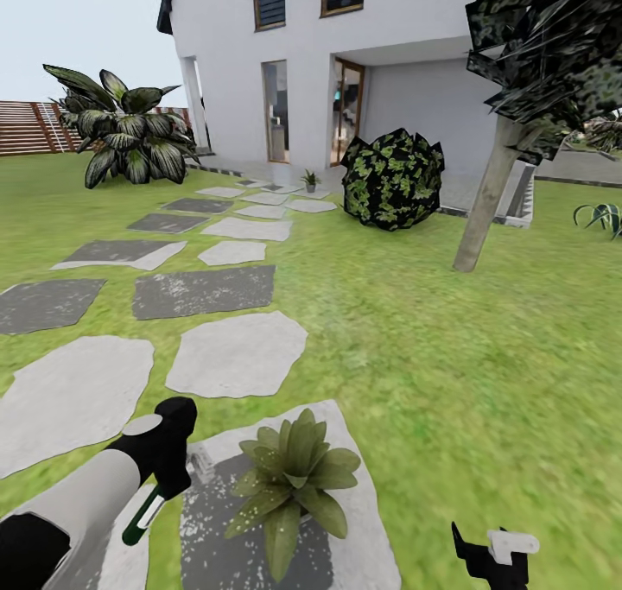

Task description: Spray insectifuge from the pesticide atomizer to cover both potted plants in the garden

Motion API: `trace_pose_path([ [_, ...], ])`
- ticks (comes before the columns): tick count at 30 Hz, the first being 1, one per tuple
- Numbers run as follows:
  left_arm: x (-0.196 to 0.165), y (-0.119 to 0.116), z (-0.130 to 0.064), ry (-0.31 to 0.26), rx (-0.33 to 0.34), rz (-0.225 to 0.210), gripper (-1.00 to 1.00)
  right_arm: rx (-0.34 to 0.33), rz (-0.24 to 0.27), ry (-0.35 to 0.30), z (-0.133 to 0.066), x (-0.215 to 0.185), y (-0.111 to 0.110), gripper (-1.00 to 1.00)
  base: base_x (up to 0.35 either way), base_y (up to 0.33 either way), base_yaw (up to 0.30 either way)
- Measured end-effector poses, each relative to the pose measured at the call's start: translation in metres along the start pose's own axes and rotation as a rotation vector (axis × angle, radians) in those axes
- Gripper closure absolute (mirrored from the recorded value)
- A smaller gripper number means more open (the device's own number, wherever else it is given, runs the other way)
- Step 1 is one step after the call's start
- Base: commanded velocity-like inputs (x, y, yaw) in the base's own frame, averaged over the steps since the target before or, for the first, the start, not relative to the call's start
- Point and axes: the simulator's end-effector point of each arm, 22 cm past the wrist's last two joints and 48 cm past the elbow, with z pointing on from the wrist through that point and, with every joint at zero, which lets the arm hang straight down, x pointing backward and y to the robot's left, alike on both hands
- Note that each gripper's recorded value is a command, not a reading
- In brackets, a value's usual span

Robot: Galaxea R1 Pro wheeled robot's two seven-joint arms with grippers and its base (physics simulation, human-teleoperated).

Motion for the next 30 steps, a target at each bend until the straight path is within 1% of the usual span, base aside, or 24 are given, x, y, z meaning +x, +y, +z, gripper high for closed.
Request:
trace_pose_path([
  [4,-0.008,-0.005,-0.003,-0.013,0.002,0.01,1.0,0.0,0.0,0.0,0.0,0.0,0.0,-1.0,0.0,0.005,0.0],
  [8,-0.019,-0.015,-0.005,-0.026,0.012,0.028,1.0,0.0,0.0,0.0,0.0,0.0,0.0,-1.0,0.0,0.0,0.0],
  [12,-0.018,-0.022,0.0,-0.017,0.027,0.03,1.0,0.0,0.0,0.0,0.0,0.0,0.0,-1.0,0.0,0.0,0.0],
  [16,-0.003,-0.03,0.016,0.012,0.046,0.027,1.0,0.0,0.0,0.0,0.0,0.0,0.0,-1.0,0.0,0.0,0.0],
  [18,0.001,-0.03,0.021,0.019,0.04,0.027,1.0,0.0,0.0,0.0,0.0,0.0,0.0,-1.0,0.0,0.0,0.0],
  [20,0.003,-0.025,0.023,0.018,0.016,0.023,1.0,0.0,0.0,0.0,0.0,0.0,0.0,-1.0,0.0,0.0,0.0],
  [24,-0.004,-0.023,0.019,-0.003,0.005,0.018,1.0,0.0,0.0,0.0,0.0,0.0,0.0,-1.0,0.0,0.0,0.0],
  [27,-0.014,-0.019,0.01,-0.047,0.017,-0.015,1.0,0.0,0.0,0.0,0.0,0.0,0.0,-1.0,0.0,0.0,0.0],
  [30,-0.026,-0.012,-0.003,-0.089,0.0,-0.025,1.0,0.0,0.0,0.0,0.0,0.0,0.0,-1.0,0.0,0.0,0.0],
])
